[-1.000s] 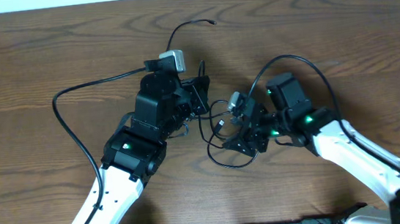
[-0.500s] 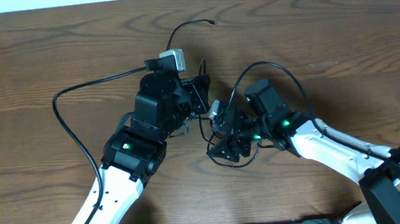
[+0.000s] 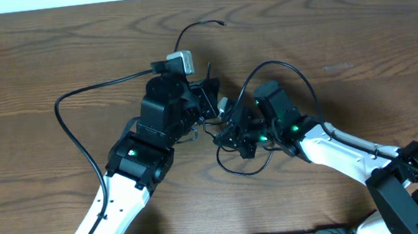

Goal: Untangle cables

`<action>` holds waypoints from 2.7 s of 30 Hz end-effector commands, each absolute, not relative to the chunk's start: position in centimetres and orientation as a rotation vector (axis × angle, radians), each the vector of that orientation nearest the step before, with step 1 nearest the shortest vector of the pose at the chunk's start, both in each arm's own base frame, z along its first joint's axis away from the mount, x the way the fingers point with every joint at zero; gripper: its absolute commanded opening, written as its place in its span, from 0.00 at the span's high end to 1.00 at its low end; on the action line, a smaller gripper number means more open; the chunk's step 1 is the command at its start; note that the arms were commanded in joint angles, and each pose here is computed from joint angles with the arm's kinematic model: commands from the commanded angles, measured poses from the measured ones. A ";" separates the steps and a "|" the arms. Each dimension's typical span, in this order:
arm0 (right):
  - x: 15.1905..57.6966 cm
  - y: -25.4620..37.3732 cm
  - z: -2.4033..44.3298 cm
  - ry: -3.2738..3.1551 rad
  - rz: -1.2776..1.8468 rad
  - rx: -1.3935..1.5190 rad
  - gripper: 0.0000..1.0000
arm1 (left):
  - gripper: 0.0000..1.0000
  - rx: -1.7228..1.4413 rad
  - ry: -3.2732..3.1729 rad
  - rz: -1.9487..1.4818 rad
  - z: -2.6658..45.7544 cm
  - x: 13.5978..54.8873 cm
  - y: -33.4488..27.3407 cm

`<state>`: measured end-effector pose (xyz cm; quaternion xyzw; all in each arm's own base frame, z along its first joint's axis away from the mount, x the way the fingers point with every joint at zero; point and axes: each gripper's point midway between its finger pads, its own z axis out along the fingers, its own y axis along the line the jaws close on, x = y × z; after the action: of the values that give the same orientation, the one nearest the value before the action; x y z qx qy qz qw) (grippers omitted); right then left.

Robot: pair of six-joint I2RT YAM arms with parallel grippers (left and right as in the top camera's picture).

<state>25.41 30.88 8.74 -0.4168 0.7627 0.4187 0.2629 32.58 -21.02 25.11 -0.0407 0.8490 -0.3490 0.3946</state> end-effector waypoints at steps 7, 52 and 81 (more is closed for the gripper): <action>26.6 30.0 10.9 2.098 1.101 -0.997 0.99 | 0.89 -0.122 2.256 -0.690 22.3 32.1 -18.6; 26.4 31.5 10.5 2.064 1.044 -1.033 0.11 | 0.91 -0.171 2.112 -0.924 26.4 32.8 -20.7; 29.3 24.7 15.5 2.158 0.931 -0.696 0.99 | 0.89 -0.142 2.266 -0.585 21.9 32.1 -17.1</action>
<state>28.64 25.96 13.24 -0.2846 0.8306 0.3677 0.3066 32.02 -17.99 21.57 -0.0774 0.8885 -0.2595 0.3705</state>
